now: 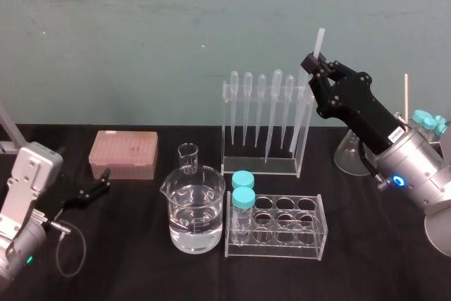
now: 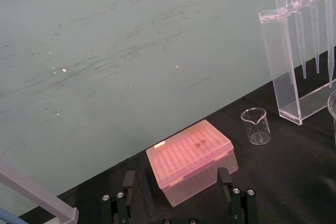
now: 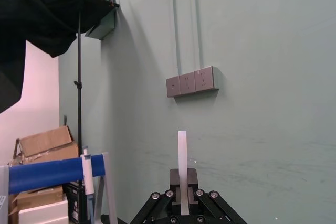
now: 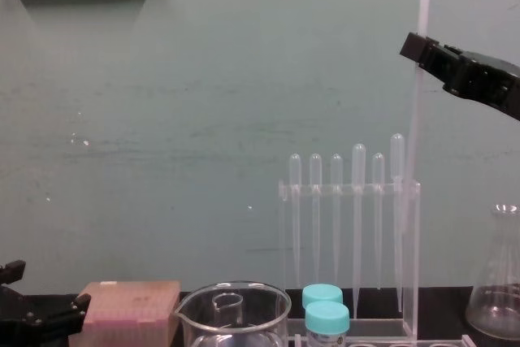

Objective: Pick up the stirring rod with one hand, then place it down.

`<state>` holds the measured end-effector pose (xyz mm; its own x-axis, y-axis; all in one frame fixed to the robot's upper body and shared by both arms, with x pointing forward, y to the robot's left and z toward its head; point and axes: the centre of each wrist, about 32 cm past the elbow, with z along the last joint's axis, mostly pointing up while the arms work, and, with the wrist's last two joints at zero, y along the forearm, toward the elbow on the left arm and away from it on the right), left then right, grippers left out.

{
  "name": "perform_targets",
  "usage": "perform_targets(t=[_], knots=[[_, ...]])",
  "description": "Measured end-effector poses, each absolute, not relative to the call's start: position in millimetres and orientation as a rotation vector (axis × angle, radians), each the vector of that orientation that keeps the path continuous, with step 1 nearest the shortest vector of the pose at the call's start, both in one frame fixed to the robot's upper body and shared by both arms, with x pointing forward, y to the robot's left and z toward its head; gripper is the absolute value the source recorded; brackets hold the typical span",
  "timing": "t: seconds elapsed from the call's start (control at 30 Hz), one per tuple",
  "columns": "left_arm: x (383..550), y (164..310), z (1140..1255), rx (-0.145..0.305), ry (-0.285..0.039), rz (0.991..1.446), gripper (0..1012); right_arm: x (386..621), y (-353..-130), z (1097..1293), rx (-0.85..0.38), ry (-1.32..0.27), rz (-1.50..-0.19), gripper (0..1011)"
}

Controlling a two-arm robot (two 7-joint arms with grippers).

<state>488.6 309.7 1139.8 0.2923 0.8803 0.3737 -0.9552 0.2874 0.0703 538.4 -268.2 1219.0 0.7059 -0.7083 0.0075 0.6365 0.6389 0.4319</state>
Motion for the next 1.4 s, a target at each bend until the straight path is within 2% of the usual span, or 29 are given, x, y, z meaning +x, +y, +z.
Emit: perform_targets(t=[1.4], knots=[[488.6, 309.7, 1139.8, 0.304, -0.285, 1.248, 1000, 537.2, -266.0, 1215.6, 0.413, -0.170, -0.779, 69]])
